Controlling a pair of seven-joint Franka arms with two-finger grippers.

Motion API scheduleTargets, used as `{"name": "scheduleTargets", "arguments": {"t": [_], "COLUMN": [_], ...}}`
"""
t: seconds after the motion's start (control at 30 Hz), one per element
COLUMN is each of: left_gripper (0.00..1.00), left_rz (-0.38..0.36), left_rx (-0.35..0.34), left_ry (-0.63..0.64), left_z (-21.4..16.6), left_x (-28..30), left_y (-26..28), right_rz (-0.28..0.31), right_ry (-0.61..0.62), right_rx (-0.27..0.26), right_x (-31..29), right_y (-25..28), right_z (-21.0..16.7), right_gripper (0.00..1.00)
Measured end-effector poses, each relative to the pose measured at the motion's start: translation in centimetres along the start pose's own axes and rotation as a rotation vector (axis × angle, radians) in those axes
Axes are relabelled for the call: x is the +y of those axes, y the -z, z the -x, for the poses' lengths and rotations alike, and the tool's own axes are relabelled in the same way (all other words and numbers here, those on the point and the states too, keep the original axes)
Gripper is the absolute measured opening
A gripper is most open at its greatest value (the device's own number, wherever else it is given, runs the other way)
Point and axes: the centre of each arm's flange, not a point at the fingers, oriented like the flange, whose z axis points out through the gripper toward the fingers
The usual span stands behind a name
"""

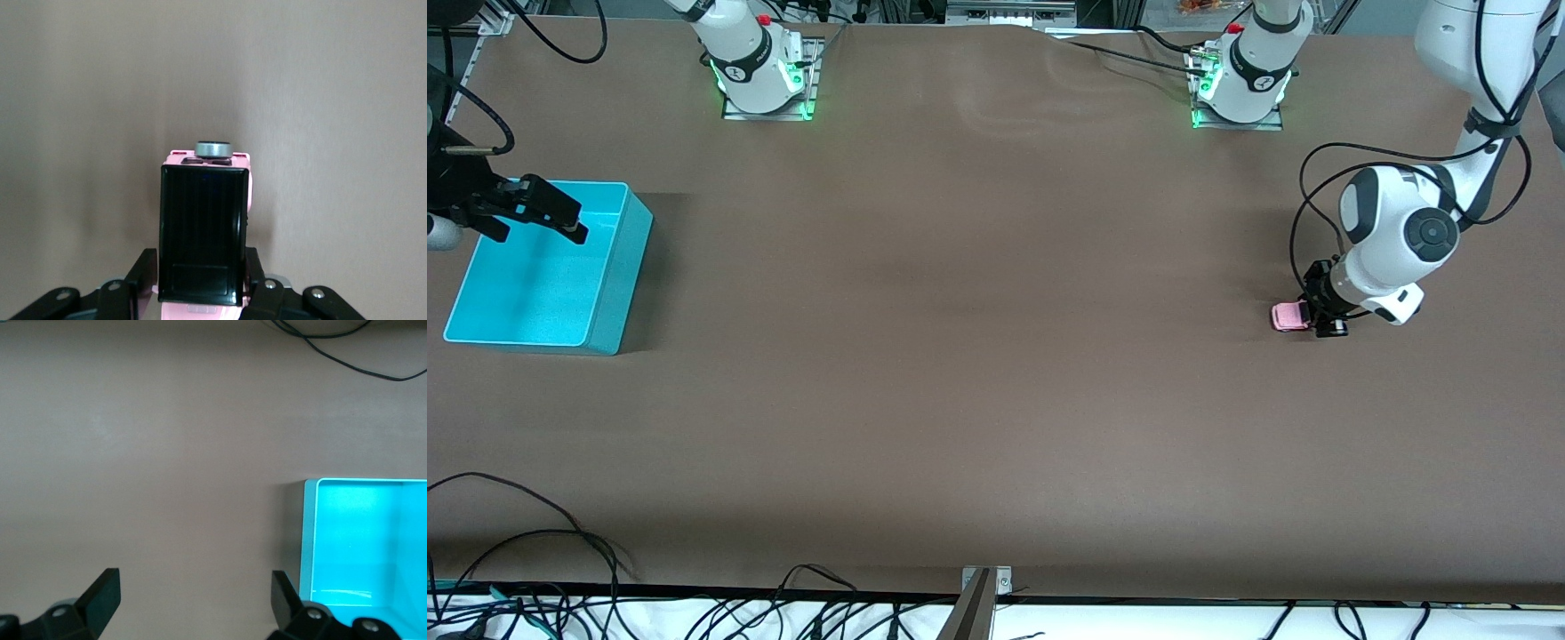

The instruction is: Wind and store pink jeep toy

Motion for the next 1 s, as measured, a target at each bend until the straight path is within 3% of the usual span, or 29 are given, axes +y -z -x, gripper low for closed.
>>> {"name": "scheduleTargets", "arguments": {"t": [1.0], "left_gripper": [0.58], "left_rz": [0.006], "left_rx": [0.051], "left_ry": [-0.041], "left_z": [-8.0], "left_x": [0.8], "left_y": [-0.5], "right_rz": [0.0], "right_ry": [0.0], "right_rx": [0.0], "right_x": [0.0], "right_y": [0.0], "right_z": [0.0], "right_gripper": [1.0]}}
